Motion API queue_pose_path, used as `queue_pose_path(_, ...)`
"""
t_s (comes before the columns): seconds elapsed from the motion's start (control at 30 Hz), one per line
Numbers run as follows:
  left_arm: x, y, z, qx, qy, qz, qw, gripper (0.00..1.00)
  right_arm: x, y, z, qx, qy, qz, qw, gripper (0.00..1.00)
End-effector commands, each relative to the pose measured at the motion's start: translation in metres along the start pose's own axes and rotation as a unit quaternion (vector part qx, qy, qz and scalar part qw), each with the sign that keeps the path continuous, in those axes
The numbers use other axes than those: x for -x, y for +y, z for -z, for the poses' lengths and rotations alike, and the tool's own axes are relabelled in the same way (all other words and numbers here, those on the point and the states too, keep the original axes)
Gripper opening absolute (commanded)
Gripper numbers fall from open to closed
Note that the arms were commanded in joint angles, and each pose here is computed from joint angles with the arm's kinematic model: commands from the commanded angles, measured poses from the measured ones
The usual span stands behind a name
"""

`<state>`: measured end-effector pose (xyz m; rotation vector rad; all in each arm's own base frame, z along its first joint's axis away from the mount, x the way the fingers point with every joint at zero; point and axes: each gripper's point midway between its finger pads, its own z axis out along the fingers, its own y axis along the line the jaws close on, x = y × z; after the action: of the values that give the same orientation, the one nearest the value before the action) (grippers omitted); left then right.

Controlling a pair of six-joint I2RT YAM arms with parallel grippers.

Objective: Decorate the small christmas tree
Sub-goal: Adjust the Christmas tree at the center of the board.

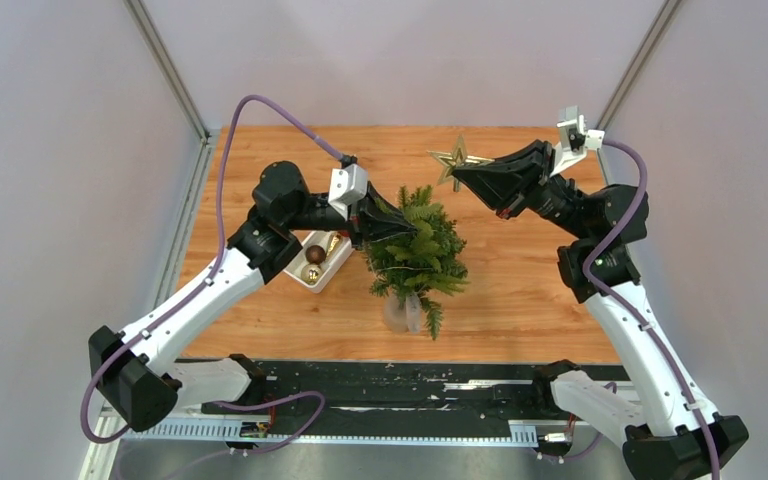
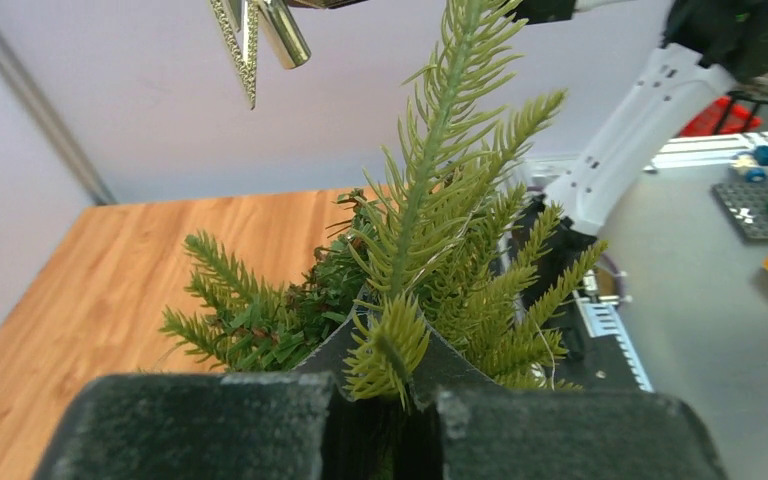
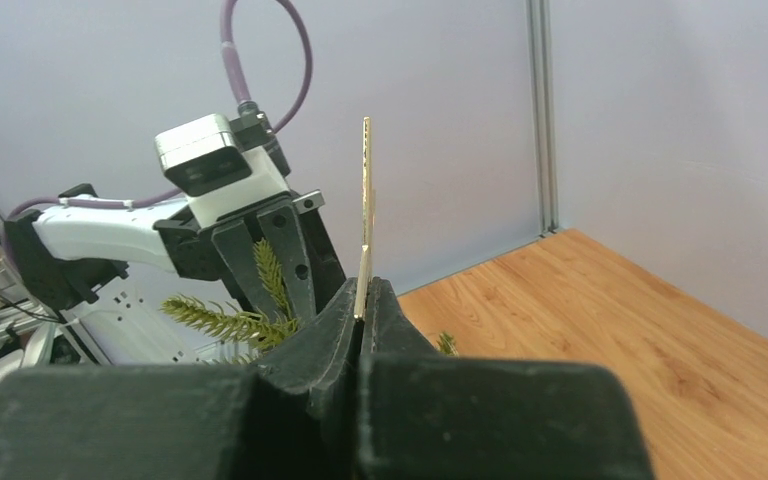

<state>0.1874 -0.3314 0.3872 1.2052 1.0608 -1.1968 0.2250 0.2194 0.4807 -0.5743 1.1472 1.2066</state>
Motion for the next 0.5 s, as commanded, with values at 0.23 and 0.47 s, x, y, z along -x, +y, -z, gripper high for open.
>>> queue_pose_path(0.23, 0.03, -0.03, 0.007, -0.087, -0.055, -0.086, 0.991, 0.0, 0.0, 0.049, 0.011, 0.082, -0.011, 0.015, 0.996, 0.0)
queue_pose_path(0.47, 0.028, -0.029, 0.008, -0.084, -0.069, -0.135, 0.985, 0.0, -0.01, 0.073, 0.013, 0.136, 0.008, 0.031, 0.99, 0.0)
